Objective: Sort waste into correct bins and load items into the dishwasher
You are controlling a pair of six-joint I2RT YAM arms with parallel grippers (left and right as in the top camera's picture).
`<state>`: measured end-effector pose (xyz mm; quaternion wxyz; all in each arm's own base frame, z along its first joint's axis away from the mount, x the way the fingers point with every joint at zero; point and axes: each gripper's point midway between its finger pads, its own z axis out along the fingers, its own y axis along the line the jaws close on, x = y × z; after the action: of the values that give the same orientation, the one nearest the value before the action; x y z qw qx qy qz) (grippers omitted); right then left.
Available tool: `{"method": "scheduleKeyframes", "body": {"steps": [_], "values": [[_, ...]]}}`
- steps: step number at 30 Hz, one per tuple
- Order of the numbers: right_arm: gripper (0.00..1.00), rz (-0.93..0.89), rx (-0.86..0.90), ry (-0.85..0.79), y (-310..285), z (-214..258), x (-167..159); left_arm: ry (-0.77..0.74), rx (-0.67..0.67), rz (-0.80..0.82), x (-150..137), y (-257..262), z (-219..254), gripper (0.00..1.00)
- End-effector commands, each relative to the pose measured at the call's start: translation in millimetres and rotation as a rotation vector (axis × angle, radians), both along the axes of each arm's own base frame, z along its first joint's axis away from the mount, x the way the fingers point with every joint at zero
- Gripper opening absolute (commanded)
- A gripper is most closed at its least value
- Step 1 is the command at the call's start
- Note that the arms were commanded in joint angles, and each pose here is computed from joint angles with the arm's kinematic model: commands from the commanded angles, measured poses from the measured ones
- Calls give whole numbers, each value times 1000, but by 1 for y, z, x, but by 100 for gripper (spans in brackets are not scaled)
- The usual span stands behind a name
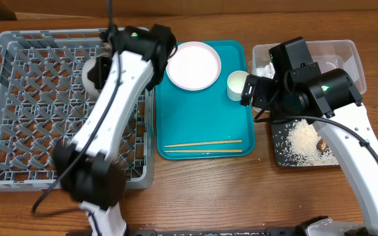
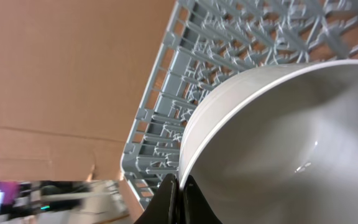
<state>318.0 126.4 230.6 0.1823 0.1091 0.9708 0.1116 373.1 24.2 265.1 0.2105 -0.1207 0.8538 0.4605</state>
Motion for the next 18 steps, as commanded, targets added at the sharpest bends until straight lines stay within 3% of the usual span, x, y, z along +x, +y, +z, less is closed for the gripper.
{"method": "scheduleKeyframes", "body": {"steps": [1, 4, 8, 18], "values": [[100, -3, -2, -20, 0, 4, 2, -148, -98, 0, -23, -3, 38, 4], [100, -3, -2, -20, 0, 4, 2, -234, -108, 48, -23, 0, 42, 4], [100, -3, -2, -20, 0, 4, 2, -232, -30, 49, -10, 4, 37, 4], [100, -3, -2, -20, 0, 4, 2, -58, 89, 12, 16, -8, -11, 4]]}}
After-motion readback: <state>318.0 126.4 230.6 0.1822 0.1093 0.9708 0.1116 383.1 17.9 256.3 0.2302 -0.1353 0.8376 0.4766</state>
